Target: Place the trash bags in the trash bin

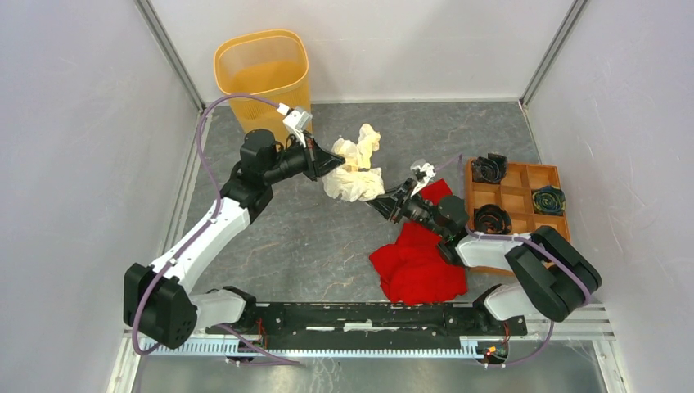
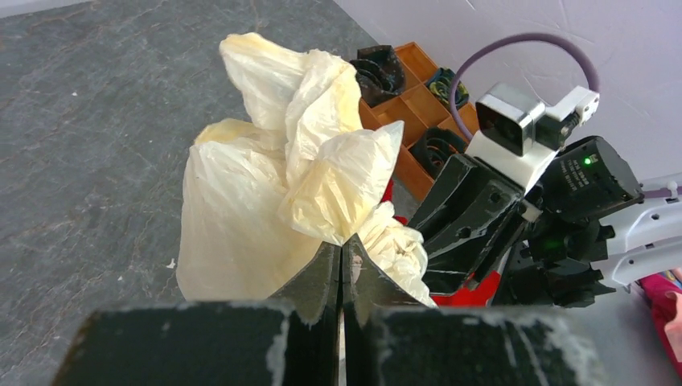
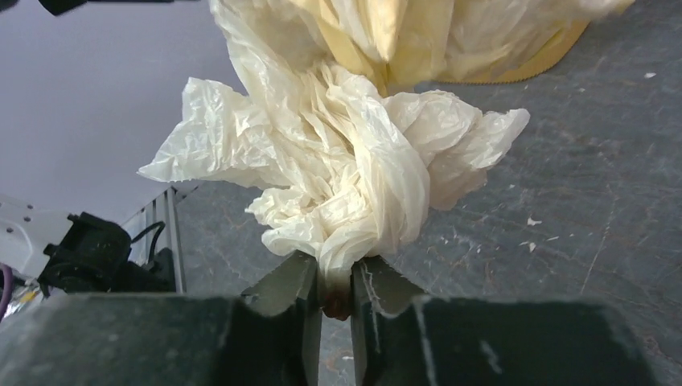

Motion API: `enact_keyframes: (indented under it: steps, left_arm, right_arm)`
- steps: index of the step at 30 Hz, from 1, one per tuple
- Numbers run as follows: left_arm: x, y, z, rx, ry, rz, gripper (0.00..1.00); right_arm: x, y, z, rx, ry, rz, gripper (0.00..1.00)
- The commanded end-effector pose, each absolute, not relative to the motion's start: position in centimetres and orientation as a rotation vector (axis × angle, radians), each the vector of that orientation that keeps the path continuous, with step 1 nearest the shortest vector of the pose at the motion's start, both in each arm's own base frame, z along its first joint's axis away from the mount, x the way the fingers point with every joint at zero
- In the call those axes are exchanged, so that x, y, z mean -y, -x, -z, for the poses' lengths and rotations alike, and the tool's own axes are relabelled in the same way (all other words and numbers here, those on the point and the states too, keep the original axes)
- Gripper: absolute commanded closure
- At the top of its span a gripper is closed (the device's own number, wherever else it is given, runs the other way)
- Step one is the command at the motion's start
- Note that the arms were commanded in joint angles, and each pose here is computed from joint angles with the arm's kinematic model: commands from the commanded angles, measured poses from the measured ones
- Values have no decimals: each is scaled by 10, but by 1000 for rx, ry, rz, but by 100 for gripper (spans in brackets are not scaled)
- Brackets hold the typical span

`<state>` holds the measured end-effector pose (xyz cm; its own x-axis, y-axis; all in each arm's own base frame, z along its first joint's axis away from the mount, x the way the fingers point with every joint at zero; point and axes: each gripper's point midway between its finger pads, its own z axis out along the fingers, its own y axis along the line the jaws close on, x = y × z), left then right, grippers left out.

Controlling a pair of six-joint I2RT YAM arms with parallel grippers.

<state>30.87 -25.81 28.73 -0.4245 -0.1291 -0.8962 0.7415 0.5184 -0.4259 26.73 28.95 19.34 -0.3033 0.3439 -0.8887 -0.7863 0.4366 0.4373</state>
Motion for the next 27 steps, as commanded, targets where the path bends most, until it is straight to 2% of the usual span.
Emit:
enact_keyframes:
  steps: [1,8,16,17,20,24,25,27]
  left_arm:
    - [245,-311,-314,-1629,-496,977,98]
    - [207,-306,-348,-1510,-378,796,98]
    - [193,-301,-360,-1465,-316,758,98]
    - [196,-300,-360,-1467,-328,772,98]
    - [207,-298,-356,-1484,-377,824,98]
    - [222,-294,-349,-1506,-464,895,98]
    - [226,-292,-347,-1510,-487,915,98]
    - [235,-291,-340,-1530,-531,961,98]
  right_arm:
    - [-307,-264,-206,-1382,614,-1166,83]
    - [-302,-282,-139,-1545,930,-751,94]
    - [-288,-298,-120,-1631,917,-569,100]
    - [-285,-300,-120,-1646,898,-553,96]
    - [-280,-303,-130,-1665,852,-535,73]
    - [-264,-292,-163,-1580,810,-512,37]
    - [-254,-290,-176,-1547,771,-484,23]
    - [-233,-286,-197,-1494,683,-433,5]
